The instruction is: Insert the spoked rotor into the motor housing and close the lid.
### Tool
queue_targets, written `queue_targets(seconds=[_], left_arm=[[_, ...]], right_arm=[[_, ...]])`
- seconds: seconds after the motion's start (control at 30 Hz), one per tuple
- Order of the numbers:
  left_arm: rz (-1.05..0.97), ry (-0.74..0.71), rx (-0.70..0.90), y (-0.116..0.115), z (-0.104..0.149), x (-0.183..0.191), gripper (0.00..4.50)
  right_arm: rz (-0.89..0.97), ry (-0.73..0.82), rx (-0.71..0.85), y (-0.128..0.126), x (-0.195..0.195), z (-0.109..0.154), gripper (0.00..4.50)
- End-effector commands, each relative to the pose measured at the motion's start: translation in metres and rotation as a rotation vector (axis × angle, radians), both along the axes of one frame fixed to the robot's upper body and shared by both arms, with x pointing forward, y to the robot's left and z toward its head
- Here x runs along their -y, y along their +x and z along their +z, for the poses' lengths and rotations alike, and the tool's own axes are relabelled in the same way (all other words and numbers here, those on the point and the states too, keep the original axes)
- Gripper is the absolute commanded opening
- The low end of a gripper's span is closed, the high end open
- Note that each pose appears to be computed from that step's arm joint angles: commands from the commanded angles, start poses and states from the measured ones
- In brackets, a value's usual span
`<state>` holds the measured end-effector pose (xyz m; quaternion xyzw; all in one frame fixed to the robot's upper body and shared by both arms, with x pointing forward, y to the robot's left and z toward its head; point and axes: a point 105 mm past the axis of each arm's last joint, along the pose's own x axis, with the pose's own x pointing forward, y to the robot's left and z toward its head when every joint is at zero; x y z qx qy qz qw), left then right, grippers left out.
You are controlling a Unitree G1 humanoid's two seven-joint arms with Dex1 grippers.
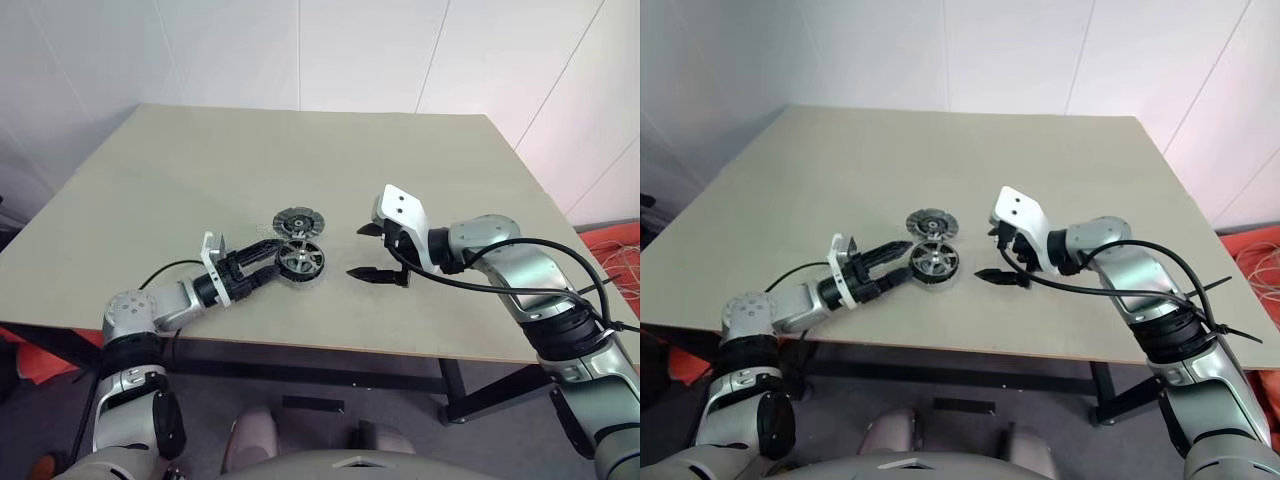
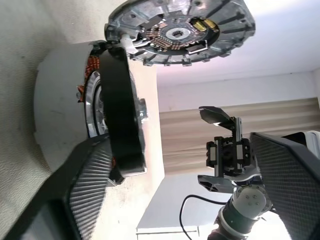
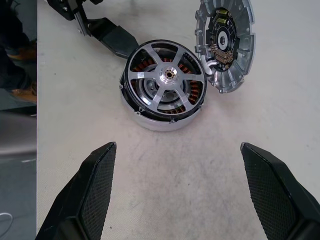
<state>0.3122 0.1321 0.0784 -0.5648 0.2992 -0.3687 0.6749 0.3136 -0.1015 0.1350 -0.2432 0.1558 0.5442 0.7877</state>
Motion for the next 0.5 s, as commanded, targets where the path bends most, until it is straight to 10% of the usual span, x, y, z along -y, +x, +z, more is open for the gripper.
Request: queue_targets(seconds=[0.03,0.5], left_arm=[[-0.007,0.0,0.07,0.001,0.019,-0.005,4.48],[-0.03,0.025,0.141,-0.005,0.046,-0.019,4.48]], right_arm=[[0.014,0.022,0.059,0.001,-0.003,0.014,4.5],[0.024,0.029,0.053,0.001,-0.006,0.013,4.5]])
